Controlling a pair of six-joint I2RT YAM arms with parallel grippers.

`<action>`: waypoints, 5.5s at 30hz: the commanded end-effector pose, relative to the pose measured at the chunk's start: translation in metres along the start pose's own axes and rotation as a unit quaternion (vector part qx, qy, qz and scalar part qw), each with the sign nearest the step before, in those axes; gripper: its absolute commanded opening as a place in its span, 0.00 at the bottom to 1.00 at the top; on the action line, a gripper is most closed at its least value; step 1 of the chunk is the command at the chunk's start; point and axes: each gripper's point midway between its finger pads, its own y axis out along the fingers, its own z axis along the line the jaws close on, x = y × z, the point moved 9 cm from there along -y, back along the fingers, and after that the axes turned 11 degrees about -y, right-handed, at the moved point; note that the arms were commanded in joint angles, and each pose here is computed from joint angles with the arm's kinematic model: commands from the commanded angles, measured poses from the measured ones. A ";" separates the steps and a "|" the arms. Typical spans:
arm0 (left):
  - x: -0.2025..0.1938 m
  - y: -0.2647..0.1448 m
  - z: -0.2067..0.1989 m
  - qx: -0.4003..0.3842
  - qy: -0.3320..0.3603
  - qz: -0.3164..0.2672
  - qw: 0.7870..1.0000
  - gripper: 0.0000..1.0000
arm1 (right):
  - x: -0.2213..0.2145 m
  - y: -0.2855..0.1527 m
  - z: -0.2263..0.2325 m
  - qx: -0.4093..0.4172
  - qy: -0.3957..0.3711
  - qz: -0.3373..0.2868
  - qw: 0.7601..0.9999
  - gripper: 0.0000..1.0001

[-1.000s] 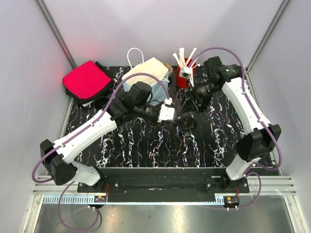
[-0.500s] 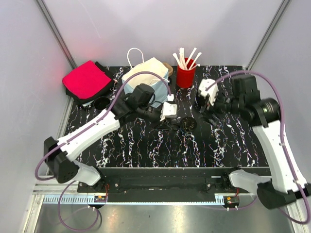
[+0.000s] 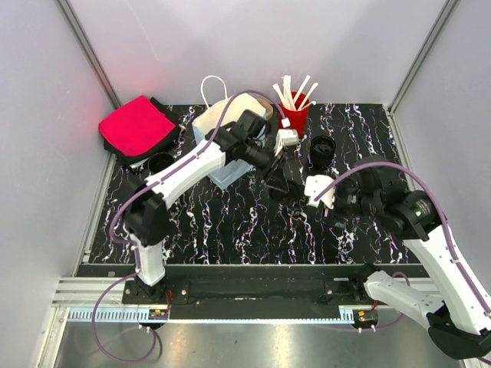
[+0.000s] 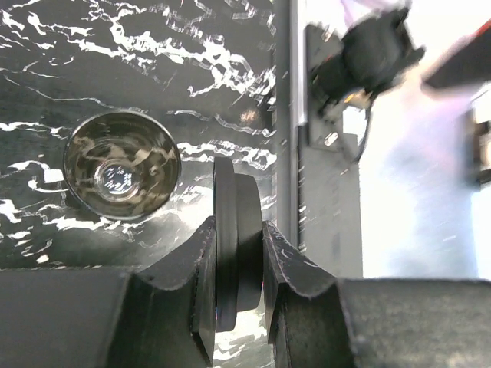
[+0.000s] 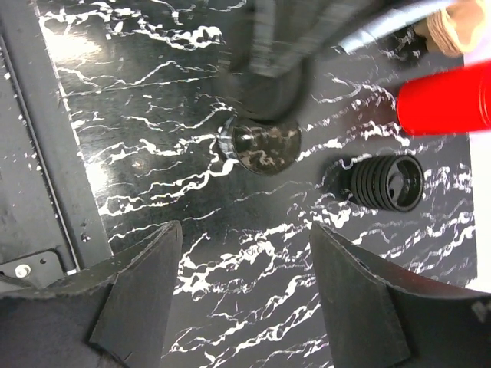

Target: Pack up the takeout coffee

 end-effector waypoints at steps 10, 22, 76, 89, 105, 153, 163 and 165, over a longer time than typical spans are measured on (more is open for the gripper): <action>0.031 -0.004 0.002 -0.128 -0.150 -0.014 0.980 0.00 | 0.025 0.038 -0.009 -0.020 -0.115 0.001 0.993 0.67; 0.025 0.004 -0.004 -0.135 -0.158 -0.012 0.978 0.00 | 0.040 0.063 0.005 0.032 -0.154 -0.002 0.987 0.61; 0.041 -0.020 -0.012 -0.106 -0.106 -0.049 0.988 0.62 | 0.038 0.059 0.013 0.014 -0.152 0.013 0.988 0.00; 0.066 -0.077 -0.028 0.048 0.018 -0.127 0.991 0.99 | 0.034 0.002 0.003 -0.027 -0.082 -0.029 0.996 0.00; 0.022 -0.039 -0.057 0.160 0.109 -0.181 0.964 0.99 | -0.002 0.033 -0.021 -0.043 0.020 0.037 0.998 0.00; -0.050 0.024 0.083 0.109 -0.123 -0.242 0.956 0.89 | -0.053 0.161 -0.019 0.116 0.116 0.041 0.986 0.00; -0.054 0.029 0.085 0.113 -0.128 -0.237 0.957 0.86 | -0.055 0.164 -0.015 0.132 0.127 0.050 0.982 0.00; -0.056 0.031 0.085 0.114 -0.130 -0.236 0.956 0.84 | -0.056 0.164 -0.014 0.136 0.130 0.052 0.981 0.00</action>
